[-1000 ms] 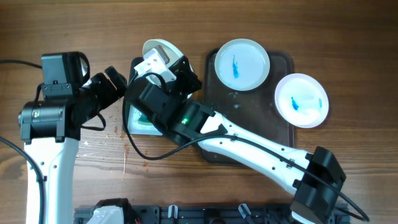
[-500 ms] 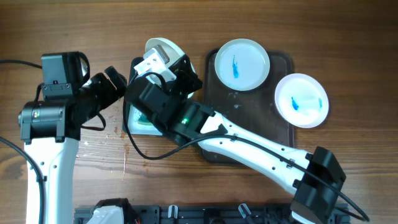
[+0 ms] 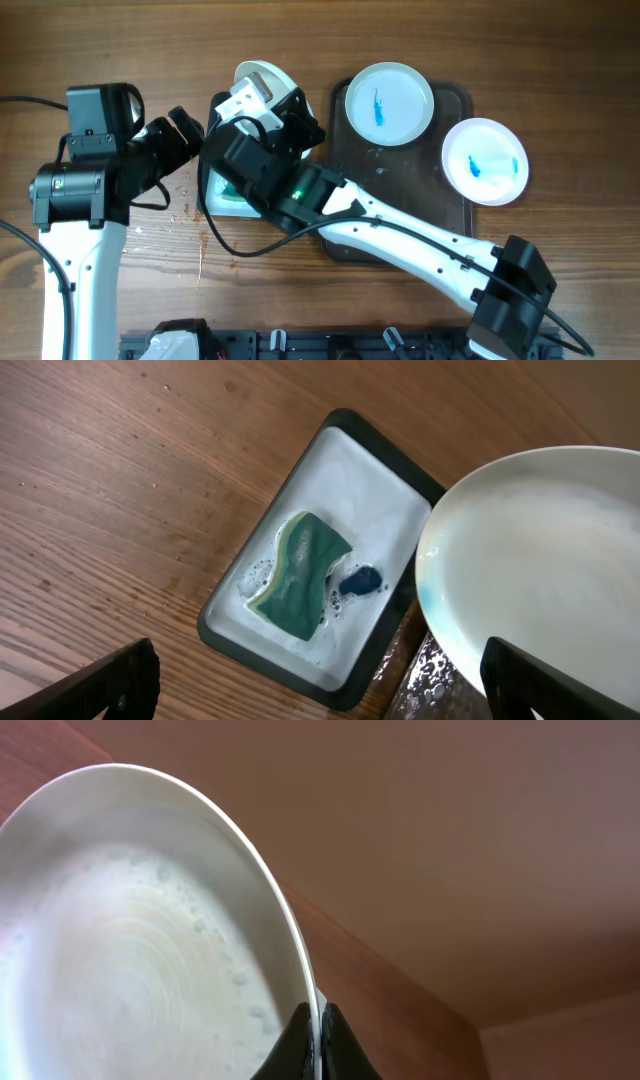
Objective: Clean dirty plates on tray and stack at the side
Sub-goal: 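Lift the right plate with the right gripper and tilt it over the sponge tray, then carry the plate right and set it on the table beside the tray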
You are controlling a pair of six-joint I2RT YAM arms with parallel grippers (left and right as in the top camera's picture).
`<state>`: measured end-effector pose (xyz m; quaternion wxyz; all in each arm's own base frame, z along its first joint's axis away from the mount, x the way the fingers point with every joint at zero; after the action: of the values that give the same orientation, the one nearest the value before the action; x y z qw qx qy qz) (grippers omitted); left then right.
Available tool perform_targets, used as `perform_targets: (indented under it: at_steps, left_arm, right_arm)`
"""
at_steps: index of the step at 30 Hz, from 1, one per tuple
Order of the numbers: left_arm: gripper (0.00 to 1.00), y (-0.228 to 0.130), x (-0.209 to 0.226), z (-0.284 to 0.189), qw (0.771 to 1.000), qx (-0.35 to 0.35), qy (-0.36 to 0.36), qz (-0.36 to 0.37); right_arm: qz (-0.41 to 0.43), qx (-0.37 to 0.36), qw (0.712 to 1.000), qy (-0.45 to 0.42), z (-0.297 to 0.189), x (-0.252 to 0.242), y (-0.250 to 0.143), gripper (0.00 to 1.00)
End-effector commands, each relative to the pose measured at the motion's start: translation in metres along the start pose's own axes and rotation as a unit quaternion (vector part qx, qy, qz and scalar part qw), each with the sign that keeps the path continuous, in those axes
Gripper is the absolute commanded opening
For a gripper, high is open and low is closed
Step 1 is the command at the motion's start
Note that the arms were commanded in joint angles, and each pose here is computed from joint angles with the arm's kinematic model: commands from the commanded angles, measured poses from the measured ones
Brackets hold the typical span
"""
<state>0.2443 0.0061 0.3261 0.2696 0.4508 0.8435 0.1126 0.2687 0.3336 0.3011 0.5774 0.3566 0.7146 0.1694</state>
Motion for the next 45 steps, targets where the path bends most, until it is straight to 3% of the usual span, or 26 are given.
perform_targets:
  at_steps: [1, 4, 6, 8, 10, 14, 17, 20, 22, 24, 27, 31, 35, 39, 43, 45]
  left_arm:
    - [1.00, 0.003, -0.001, -0.007, 1.000, -0.010, -0.007, -0.001]
    - [1.00, 0.003, -0.001, -0.007, 1.000, -0.010, -0.007, -0.001]
    - [1.00, 0.003, -0.001, -0.007, 1.000, -0.010, -0.007, -0.001]
    - [1.00, 0.003, -0.001, -0.007, 1.000, -0.010, -0.007, -0.001]
    - [1.00, 0.003, -0.001, -0.007, 1.000, -0.010, -0.007, -0.001]
    - [1.00, 0.003, -0.001, -0.007, 1.000, -0.010, -0.007, -0.001]
    - [1.00, 0.003, -0.001, -0.007, 1.000, -0.010, -0.007, -0.001]
    - [1.00, 0.003, -0.001, -0.007, 1.000, -0.010, -0.007, -0.001]
    - [1.00, 0.003, -0.001, -0.007, 1.000, -0.010, -0.007, -0.001]
    - [1.00, 0.003, -0.001, -0.007, 1.000, -0.010, -0.007, -0.001]
    - [1.00, 0.003, -0.001, -0.007, 1.000, -0.010, -0.007, -0.001]
    - [1.00, 0.003, -0.001, -0.007, 1.000, -0.010, -0.007, -0.001]
    - [1.00, 0.003, -0.001, -0.007, 1.000, -0.010, -0.007, -0.001]
    - [1.00, 0.003, -0.001, -0.007, 1.000, -0.010, -0.007, -0.001]
    - [1.00, 0.003, -0.001, -0.007, 1.000, -0.010, -0.007, -0.001]
    - [1.00, 0.003, -0.001, -0.007, 1.000, -0.010, -0.007, -0.001]
  right_arm:
    - [0.040, -0.010, 0.999, -0.014, -0.009, -0.014, 0.010, 0.04]
    - [0.092, 0.009, 0.995, 0.022, -0.003, -0.010, 0.000, 0.04]
    - [0.151, 0.072, 0.977, 0.133, 0.014, -0.001, -0.018, 0.04]
    - [0.217, 0.160, 0.928, 0.256, 0.037, 0.001, -0.037, 0.04]
    - [0.259, 0.203, 0.870, 0.367, 0.057, -0.007, -0.044, 0.04]
    - [0.375, 0.198, 0.744, 0.516, 0.096, -0.088, -0.060, 0.04]
    - [0.461, 0.204, 0.734, 0.456, 0.111, -0.168, -0.093, 0.04]
    - [0.576, 0.274, 0.715, 0.286, 0.114, -0.255, -0.164, 0.04]
    - [0.610, 0.305, 0.700, 0.211, 0.116, -0.287, -0.204, 0.05]
    - [0.635, 0.345, 0.678, 0.134, 0.119, -0.311, -0.248, 0.04]
    - [0.667, 0.409, 0.622, 0.009, 0.120, -0.342, -0.328, 0.04]
    - [0.676, 0.470, 0.557, -0.109, 0.116, -0.355, -0.413, 0.04]
    - [0.649, 0.534, 0.517, -0.163, 0.113, -0.338, -0.470, 0.04]
    - [0.636, 0.571, 0.497, -0.151, 0.117, -0.305, -0.503, 0.04]
    - [0.623, 0.587, 0.505, -0.109, 0.118, -0.281, -0.509, 0.05]
    - [0.617, 0.589, 0.515, -0.087, 0.117, -0.278, -0.503, 0.40]
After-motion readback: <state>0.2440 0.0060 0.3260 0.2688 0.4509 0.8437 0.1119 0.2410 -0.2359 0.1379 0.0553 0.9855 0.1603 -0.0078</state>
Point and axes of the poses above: each gripper's point midway between its finger pads, its own z axis out along the fingers, its own x axis along the line the jaws close on, y = z × x, the point moved 10 cm from there along -z, back along the fingers, and after that the axes turned 1 degree about -z, right-handed, at the moved point
